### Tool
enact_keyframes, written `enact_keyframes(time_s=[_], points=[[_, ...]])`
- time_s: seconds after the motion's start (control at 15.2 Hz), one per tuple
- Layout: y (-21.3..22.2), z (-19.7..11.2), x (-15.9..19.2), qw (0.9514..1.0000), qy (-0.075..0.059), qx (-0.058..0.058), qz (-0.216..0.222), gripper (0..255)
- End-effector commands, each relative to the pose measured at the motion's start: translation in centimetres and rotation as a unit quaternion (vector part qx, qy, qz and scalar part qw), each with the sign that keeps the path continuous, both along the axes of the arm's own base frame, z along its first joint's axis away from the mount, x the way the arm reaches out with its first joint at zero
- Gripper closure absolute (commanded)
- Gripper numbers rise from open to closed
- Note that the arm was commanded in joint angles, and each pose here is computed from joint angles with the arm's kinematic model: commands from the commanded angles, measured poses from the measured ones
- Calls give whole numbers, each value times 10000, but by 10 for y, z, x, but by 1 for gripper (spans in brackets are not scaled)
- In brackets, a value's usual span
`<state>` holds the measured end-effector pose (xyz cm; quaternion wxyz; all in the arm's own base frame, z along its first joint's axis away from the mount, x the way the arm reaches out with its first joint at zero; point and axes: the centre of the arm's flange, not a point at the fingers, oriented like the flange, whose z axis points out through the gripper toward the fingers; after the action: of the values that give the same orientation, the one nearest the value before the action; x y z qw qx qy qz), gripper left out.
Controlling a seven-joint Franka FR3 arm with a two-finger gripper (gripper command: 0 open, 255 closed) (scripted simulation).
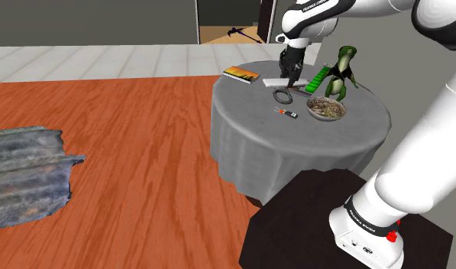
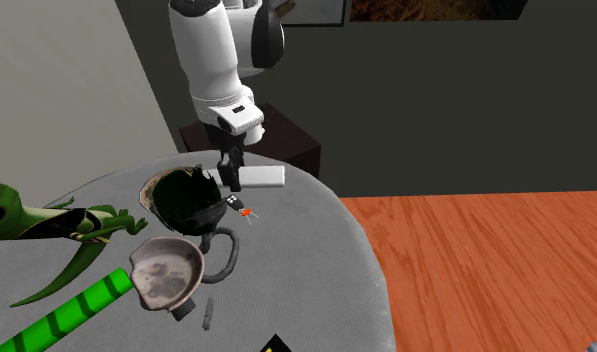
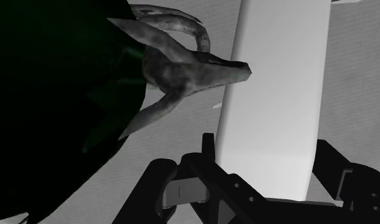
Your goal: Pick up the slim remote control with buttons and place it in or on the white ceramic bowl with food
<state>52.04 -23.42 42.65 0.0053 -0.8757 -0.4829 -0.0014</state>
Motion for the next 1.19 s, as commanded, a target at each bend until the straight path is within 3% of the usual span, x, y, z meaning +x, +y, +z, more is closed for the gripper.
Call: enact_keyframes(time_s=[0.0,0.92,1.12], points=[[-15,2,-22,10000,-1,1,8,255],[-135,3,-169,10000,-1,1,8,255],[-135,-13,-169,10000,-1,1,8,255]])
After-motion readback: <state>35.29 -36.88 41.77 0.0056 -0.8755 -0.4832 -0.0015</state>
